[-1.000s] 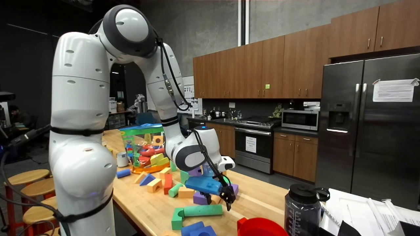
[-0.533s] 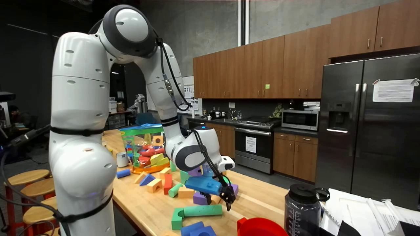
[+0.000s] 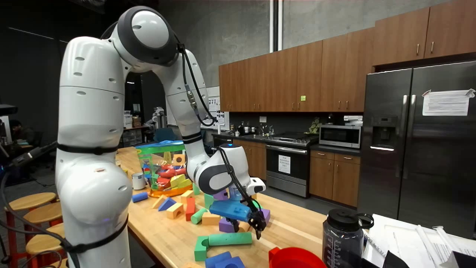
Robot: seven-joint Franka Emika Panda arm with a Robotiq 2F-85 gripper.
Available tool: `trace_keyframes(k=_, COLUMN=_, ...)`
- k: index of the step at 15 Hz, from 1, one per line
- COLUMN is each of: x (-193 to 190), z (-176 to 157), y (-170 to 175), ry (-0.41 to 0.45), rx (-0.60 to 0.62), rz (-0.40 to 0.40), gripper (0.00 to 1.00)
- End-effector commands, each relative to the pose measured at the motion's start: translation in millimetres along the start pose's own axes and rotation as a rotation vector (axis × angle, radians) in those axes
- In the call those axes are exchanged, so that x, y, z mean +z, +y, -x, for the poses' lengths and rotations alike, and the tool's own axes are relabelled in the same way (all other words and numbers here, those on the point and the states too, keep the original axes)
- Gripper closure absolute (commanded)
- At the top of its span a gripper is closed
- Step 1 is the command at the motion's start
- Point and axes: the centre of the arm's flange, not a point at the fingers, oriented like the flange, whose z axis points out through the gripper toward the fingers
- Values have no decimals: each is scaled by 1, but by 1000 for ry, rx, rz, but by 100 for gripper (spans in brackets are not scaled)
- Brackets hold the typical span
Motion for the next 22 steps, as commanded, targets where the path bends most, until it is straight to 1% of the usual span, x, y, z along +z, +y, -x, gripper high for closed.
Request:
trace_keyframes(k=1, x=0, z=0, y=0, ry=0, rx=0, rz=0, gripper=0)
trace_keyframes(k=18, x=-1, z=-2, y=1, ry=1, rx=2, rz=-2, gripper=0)
trace_keyframes(k=19, x=-2, z=-6, y=3, ry=1, rx=2, rz=-1, gripper=0)
trace_keyframes(k=20, x=-6, z=-20, y=11, ry=3, rx=1, rz=-1, gripper=0)
trace_keyframes(k=22, x=-10, z=-28, y=14, ry=9, rx=2, rz=-4, gripper=0)
